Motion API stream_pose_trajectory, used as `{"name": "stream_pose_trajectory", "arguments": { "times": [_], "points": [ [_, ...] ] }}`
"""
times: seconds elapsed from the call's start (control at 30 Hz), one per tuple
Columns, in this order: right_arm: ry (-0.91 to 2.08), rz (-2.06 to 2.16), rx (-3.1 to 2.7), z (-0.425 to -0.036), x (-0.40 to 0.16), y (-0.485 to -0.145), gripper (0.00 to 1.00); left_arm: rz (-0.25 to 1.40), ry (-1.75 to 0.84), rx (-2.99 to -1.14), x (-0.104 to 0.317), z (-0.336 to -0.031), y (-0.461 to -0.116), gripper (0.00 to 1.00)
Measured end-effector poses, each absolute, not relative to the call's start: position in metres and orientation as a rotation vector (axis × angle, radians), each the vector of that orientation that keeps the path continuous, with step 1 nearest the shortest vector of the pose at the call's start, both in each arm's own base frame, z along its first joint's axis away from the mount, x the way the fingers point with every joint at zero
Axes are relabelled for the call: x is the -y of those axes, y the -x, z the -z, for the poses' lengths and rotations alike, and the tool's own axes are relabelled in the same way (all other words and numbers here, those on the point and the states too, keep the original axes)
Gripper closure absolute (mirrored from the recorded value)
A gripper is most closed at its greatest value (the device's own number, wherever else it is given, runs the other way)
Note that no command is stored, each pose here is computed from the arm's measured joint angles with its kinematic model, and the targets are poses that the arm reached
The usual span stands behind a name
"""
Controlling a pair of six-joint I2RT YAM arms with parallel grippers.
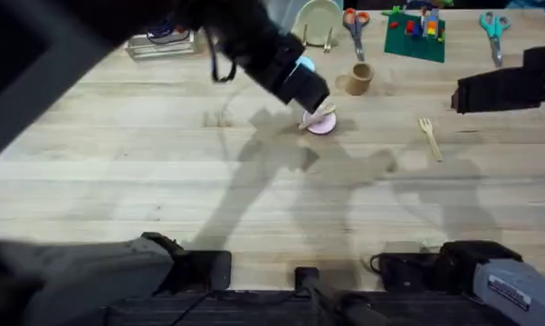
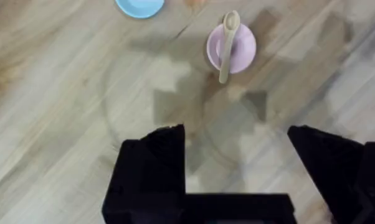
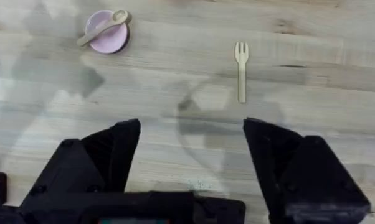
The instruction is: Pick up a utensil and set it on the pink plate, then put the other utensil in the container.
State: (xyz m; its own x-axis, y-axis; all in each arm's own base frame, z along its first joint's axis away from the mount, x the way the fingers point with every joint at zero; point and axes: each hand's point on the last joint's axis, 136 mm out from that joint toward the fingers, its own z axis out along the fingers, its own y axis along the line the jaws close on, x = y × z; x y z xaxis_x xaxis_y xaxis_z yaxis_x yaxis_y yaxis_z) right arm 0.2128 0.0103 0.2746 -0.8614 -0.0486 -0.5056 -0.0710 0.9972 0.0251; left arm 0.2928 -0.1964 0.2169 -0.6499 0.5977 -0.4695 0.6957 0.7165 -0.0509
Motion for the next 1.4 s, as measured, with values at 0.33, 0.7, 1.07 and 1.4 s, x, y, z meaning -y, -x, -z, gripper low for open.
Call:
{"name": "stream_pose_trajectory", "arguments": {
  "times": [0.33, 0.7, 1.07, 1.4],
  "points": [
    [0.084, -0.058, -2.611, -0.275, -0.010, -0.213, 0.007, 0.440, -0.962, -2.278, 0.201, -0.206, -0.279, 0.006],
    [0.084, -0.058, -2.615, -0.274, -0.010, -0.212, 0.007, 0.543, -0.985, -2.205, 0.229, -0.175, -0.300, 0.006],
    [0.083, -0.059, -2.649, -0.270, -0.010, -0.205, 0.007, 0.602, -1.126, -2.116, 0.244, -0.165, -0.298, 0.006],
    [0.071, 0.034, -2.655, -0.269, 0.002, -0.204, 0.007, 0.618, -1.151, -2.023, 0.247, -0.177, -0.306, 0.006]
  ]
}}
